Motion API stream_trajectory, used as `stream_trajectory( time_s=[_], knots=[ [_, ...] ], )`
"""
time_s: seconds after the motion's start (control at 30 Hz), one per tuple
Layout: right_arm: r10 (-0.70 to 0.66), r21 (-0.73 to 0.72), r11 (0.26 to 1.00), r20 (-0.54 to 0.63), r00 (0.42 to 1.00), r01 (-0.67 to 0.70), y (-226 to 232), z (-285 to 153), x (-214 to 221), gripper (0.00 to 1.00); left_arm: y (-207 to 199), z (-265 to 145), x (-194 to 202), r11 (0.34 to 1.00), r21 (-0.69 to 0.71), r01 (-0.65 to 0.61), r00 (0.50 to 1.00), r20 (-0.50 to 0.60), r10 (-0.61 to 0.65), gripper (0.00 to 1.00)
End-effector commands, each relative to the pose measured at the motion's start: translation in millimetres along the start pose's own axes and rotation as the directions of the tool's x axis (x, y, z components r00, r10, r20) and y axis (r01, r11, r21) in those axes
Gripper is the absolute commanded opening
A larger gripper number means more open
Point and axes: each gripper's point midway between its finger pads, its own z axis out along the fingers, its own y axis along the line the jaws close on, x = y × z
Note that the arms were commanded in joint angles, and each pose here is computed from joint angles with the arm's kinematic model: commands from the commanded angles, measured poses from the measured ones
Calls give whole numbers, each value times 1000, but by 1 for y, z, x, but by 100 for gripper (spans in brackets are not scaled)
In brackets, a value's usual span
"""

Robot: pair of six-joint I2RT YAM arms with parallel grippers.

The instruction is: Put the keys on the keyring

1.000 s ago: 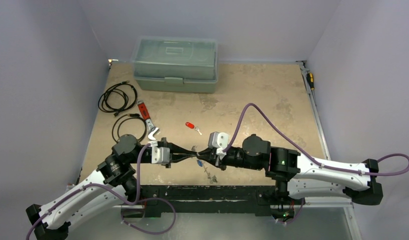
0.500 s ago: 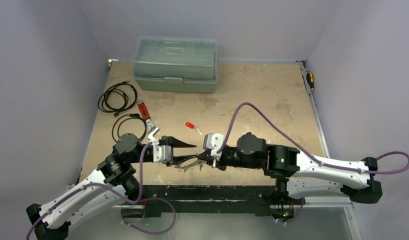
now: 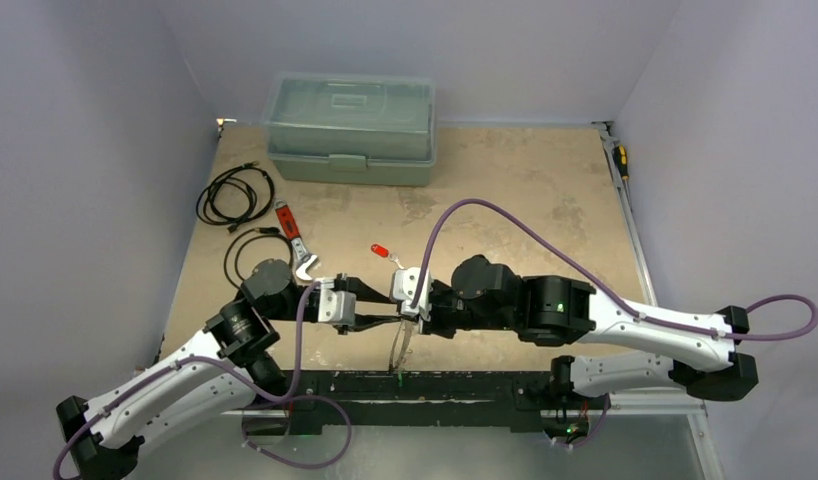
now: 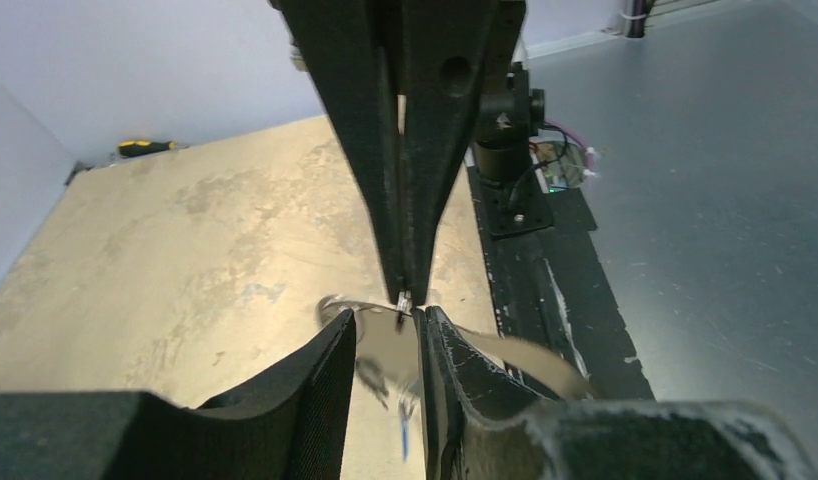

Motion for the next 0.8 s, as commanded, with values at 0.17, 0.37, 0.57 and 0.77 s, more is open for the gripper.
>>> stream_trajectory(
  time_s=[0.17,0.37,0.57,0.77],
  knots=[
    [-52,48,998,167,985,44,-15,-20,-57,0,-23,2,-19,991,136,-11,997,75,1,30],
    [-52,21,999,174,983,49,-11,-17,-59,0,-20,3,-19,992,129,-4,997,72,-5,25],
    [-53,21,999,179,982,51,-11,-15,-61,0,-18,4,-17,993,118,2,998,64,-10,0],
    [-51,-18,998,237,970,57,-4,-21,-72,0,-12,-1,-23,997,67,-39,996,77,34,0]
  ],
)
